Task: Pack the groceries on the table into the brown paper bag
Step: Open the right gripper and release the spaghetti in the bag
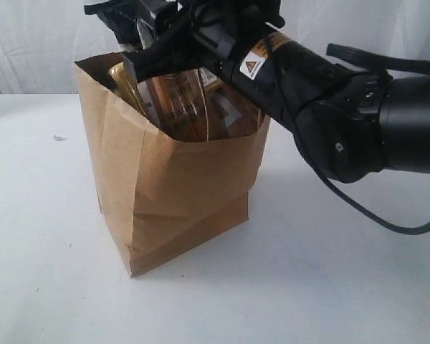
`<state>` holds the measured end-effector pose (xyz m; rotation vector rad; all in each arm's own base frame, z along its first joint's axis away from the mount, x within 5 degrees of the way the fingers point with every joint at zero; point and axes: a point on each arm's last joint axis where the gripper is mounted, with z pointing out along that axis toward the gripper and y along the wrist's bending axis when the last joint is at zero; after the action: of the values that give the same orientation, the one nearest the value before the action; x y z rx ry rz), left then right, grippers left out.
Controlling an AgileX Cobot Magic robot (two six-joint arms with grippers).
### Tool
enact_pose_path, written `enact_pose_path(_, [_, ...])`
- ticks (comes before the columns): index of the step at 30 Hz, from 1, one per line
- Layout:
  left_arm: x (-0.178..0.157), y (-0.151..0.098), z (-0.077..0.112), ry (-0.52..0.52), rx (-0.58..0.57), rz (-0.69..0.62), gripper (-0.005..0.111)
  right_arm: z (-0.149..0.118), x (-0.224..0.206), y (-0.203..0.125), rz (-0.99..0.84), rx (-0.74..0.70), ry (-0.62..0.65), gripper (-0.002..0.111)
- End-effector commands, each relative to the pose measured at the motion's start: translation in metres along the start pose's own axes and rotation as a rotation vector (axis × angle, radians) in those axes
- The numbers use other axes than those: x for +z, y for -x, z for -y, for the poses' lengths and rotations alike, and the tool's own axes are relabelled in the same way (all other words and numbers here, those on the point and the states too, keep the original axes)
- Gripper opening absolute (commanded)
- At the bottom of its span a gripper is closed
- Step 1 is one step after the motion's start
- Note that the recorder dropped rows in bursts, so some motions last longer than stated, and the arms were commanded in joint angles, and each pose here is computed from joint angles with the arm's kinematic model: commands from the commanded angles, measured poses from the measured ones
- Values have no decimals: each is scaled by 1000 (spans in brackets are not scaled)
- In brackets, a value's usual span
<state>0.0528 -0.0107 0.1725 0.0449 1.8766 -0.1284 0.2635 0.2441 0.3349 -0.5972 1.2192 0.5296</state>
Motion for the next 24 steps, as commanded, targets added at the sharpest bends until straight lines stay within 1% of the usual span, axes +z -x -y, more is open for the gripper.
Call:
enact_pose_path(1, [0,-1,0,-5,-4,3,0,4,2,14,55,-6,-15,47])
enact_pose_path(4, [0,-1,0,-5,-4,3,0,4,2,11,22,-6,-12,47])
enact_pose_path(8, [0,-1,0,-5,-4,3,0,3,2,0,-99,-4,0,47])
enact_pose_path(18, [0,-1,0,-5,-4,3,0,4,0,14,20,-5,-13,47])
enact_pose_path(22, [0,-1,0,-5,-4,3,0,6,-2,19,9,2,-18,47])
enact_pose_path(24, [0,-1,0,-5,-4,3,0,8,-4,22,-18,42,-43,47])
